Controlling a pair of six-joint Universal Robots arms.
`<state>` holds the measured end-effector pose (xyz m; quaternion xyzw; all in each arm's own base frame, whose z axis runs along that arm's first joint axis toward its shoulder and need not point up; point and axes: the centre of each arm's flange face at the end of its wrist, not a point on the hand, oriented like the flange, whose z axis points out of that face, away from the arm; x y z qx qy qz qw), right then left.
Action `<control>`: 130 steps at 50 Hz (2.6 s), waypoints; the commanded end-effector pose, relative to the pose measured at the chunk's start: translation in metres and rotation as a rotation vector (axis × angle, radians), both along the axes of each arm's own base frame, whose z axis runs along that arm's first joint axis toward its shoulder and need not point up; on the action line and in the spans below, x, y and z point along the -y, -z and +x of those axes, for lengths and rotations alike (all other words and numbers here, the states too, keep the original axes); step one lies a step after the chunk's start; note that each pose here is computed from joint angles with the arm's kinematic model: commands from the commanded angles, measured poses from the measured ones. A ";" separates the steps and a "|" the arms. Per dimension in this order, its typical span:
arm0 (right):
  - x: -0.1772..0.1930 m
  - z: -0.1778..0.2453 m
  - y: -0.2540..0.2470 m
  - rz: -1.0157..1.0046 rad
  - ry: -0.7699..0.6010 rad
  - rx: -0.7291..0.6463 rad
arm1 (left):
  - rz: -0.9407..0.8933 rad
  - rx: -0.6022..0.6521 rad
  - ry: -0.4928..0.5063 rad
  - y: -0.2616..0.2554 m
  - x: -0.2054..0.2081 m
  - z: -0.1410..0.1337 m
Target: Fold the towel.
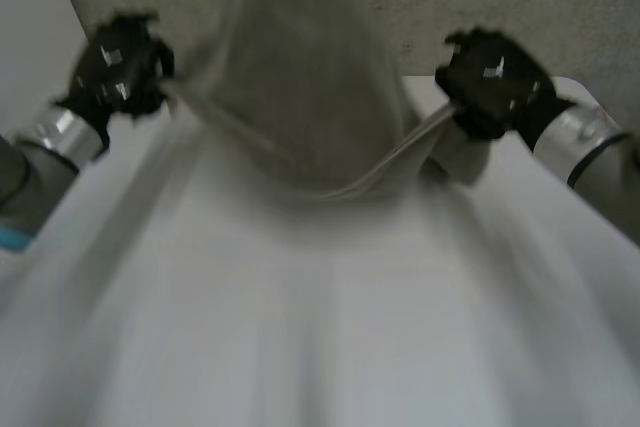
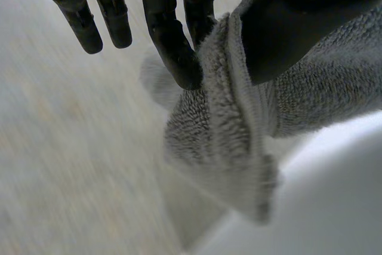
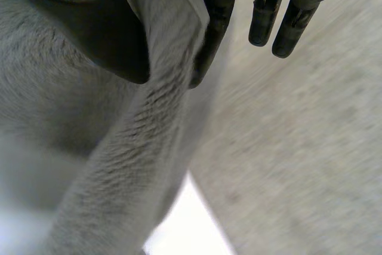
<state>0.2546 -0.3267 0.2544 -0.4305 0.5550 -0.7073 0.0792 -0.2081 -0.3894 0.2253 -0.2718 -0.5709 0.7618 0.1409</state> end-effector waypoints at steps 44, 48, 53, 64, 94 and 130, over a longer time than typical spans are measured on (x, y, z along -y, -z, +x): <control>-0.032 -0.006 -0.077 0.040 0.093 -0.073 | 0.047 -0.112 -0.060 -0.133 -0.071 0.024; -0.007 0.005 -0.067 -0.077 0.129 -0.159 | 0.037 -0.115 -0.081 -0.118 -0.027 0.008; 0.039 0.022 -0.058 -0.382 0.186 -0.258 | -0.168 -0.089 -0.146 -0.118 0.024 0.002; 0.044 0.045 -0.152 -0.837 0.235 -0.045 | -0.565 -0.207 -0.244 -0.192 0.037 -0.010; 0.031 -0.009 0.052 -0.046 -0.132 -0.140 | 0.060 0.118 -0.115 0.048 0.019 0.025; -0.139 -0.040 0.010 0.482 -0.226 -0.196 | 0.177 0.187 -0.044 -0.025 -0.070 0.074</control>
